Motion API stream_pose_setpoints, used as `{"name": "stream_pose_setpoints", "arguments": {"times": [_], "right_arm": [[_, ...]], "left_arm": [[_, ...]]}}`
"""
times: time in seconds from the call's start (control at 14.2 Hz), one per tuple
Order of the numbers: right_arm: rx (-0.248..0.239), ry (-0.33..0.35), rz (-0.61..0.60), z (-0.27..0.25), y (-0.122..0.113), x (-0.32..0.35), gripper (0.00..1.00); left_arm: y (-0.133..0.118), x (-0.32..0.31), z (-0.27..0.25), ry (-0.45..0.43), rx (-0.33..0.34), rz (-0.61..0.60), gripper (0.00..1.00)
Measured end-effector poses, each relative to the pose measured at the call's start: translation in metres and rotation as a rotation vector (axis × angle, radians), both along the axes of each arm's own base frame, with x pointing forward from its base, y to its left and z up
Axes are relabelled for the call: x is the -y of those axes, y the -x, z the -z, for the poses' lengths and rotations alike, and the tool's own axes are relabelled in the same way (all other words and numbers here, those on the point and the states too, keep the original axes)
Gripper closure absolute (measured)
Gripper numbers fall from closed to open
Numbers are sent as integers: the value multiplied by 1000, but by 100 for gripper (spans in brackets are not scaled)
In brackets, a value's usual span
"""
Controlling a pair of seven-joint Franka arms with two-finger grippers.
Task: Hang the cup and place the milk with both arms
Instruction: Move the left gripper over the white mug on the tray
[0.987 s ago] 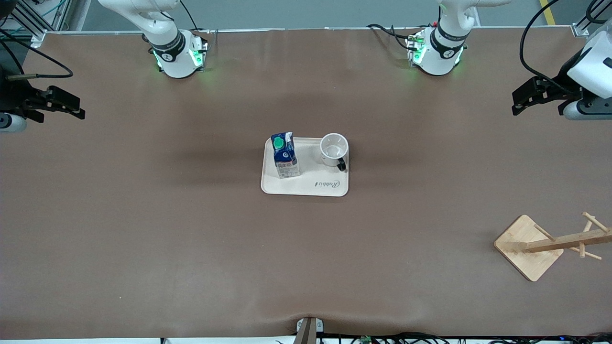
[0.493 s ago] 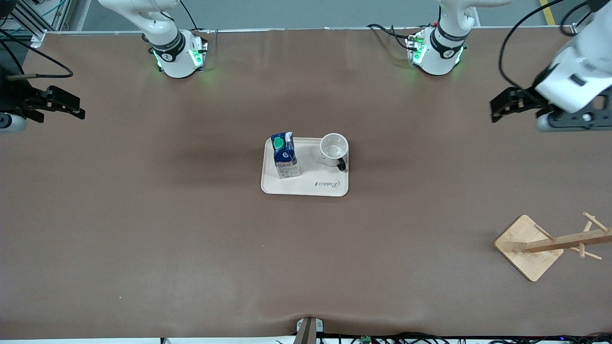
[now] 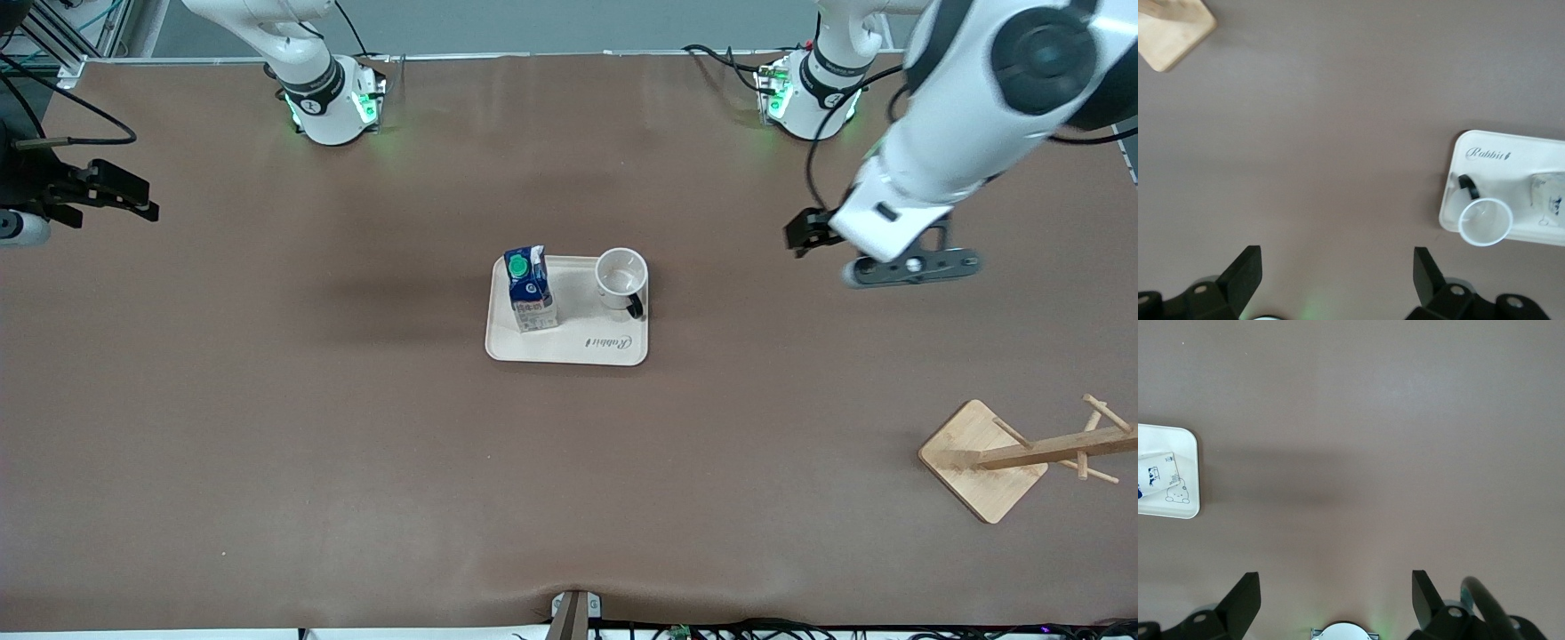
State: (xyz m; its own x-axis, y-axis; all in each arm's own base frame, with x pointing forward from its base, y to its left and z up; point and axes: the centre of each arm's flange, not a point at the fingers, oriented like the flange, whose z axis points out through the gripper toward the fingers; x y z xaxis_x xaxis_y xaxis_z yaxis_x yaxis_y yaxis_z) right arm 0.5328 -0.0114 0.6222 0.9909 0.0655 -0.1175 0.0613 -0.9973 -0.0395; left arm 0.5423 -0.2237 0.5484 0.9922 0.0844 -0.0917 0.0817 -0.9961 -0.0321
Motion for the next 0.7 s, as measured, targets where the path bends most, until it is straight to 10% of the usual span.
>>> {"name": "stream_pose_setpoints", "arguments": {"times": [0.7], "right_arm": [[-1,0,-3,0,0,-2,0]], "left_arm": [[67,122,132,30,32,-158,0]]}}
